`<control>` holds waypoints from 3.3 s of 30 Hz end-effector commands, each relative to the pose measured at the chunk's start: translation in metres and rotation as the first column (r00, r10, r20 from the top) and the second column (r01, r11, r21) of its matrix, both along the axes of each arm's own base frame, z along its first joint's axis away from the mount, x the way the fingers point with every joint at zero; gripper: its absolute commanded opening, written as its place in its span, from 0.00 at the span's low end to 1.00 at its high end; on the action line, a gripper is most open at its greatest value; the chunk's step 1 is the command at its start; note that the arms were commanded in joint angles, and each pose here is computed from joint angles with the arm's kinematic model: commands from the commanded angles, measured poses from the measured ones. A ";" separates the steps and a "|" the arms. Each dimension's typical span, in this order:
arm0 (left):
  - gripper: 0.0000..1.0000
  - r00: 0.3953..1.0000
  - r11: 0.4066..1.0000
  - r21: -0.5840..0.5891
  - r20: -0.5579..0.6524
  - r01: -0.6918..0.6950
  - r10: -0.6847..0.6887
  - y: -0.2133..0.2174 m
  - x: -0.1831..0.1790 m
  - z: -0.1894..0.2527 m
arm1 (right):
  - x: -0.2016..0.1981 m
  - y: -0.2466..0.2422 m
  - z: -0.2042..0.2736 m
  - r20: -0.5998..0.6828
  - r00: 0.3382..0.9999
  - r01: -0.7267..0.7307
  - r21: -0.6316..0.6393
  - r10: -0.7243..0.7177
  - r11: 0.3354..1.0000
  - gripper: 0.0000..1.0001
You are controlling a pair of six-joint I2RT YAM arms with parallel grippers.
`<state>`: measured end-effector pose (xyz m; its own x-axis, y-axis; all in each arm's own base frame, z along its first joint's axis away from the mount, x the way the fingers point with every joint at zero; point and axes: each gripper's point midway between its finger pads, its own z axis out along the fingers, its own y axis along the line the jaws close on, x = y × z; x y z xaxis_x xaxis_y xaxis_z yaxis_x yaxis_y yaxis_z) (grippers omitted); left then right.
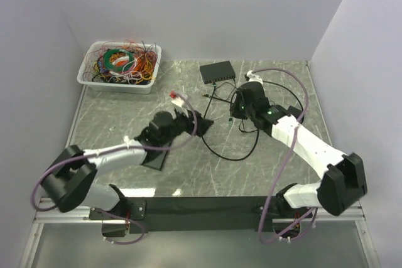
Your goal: Insert the plug into the switch port
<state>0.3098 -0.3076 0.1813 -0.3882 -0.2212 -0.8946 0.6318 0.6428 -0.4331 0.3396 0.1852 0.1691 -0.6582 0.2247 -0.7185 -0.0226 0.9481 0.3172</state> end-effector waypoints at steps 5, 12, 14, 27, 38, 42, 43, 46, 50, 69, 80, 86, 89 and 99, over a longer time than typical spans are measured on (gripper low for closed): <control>0.61 0.982 0.972 0.166 0.111 -0.167 0.150 -0.024 -0.054 0.001 | -0.030 0.019 0.023 0.036 0.995 -0.095 0.132 0.091 0.987 0.00; 0.53 0.955 0.904 0.326 0.195 -0.278 0.223 -0.070 -0.069 -0.002 | -0.039 0.016 0.018 0.035 0.995 -0.101 0.135 0.098 0.986 0.00; 0.55 0.955 0.896 0.345 0.196 -0.278 0.221 -0.075 -0.071 -0.004 | -0.041 0.012 0.017 0.036 0.995 -0.096 0.125 0.092 0.988 0.00; 0.60 0.992 0.882 0.454 0.072 -0.126 0.105 -0.071 -0.063 -0.087 | -0.037 -0.050 -0.019 0.007 0.998 0.058 0.036 -0.058 0.998 0.48; 0.46 0.998 0.872 0.486 0.010 -0.053 0.055 -0.084 -0.053 -0.121 | -0.040 -0.056 -0.033 -0.006 0.999 0.051 0.029 -0.050 0.998 0.48; 0.43 0.998 0.866 0.497 -0.005 -0.046 0.056 -0.086 -0.053 -0.128 | -0.040 -0.055 -0.034 -0.008 0.999 0.044 0.039 -0.044 0.998 0.47; 0.43 0.998 0.867 0.496 -0.008 -0.043 0.054 -0.088 -0.053 -0.128 | -0.040 -0.054 -0.035 -0.010 0.999 0.042 0.040 -0.042 0.998 0.47; 0.42 0.998 0.864 0.501 -0.011 -0.045 0.058 -0.089 -0.052 -0.131 | -0.040 -0.054 -0.036 -0.012 0.999 0.041 0.040 -0.040 0.998 0.47; 0.36 0.998 0.856 0.516 -0.014 -0.041 0.057 -0.093 -0.050 -0.136 | -0.040 -0.056 -0.037 -0.009 0.999 0.043 0.038 -0.042 0.998 0.46; 0.36 0.996 0.838 0.544 -0.044 -0.038 0.073 -0.092 -0.048 -0.157 | -0.041 -0.058 -0.039 -0.010 0.999 0.039 0.042 -0.038 0.998 0.45; 0.01 0.995 0.836 0.546 -0.036 -0.054 0.088 -0.087 -0.047 -0.156 | -0.039 -0.058 -0.039 -0.009 0.999 0.037 0.042 -0.037 0.998 0.45; 0.01 0.997 0.864 0.502 -0.044 -0.035 0.066 -0.081 -0.052 -0.136 | -0.041 -0.055 -0.029 0.026 1.000 0.012 0.061 -0.014 0.998 0.44; 0.01 0.994 0.908 0.418 -0.109 0.035 0.012 -0.074 -0.053 -0.112 | -0.046 -0.049 -0.008 0.093 0.995 -0.047 0.078 0.039 0.996 0.44; 0.01 0.945 0.966 0.108 -0.259 0.235 -0.201 -0.030 -0.061 -0.015 | -0.092 0.008 0.068 0.416 0.854 -0.386 0.107 0.312 0.916 0.78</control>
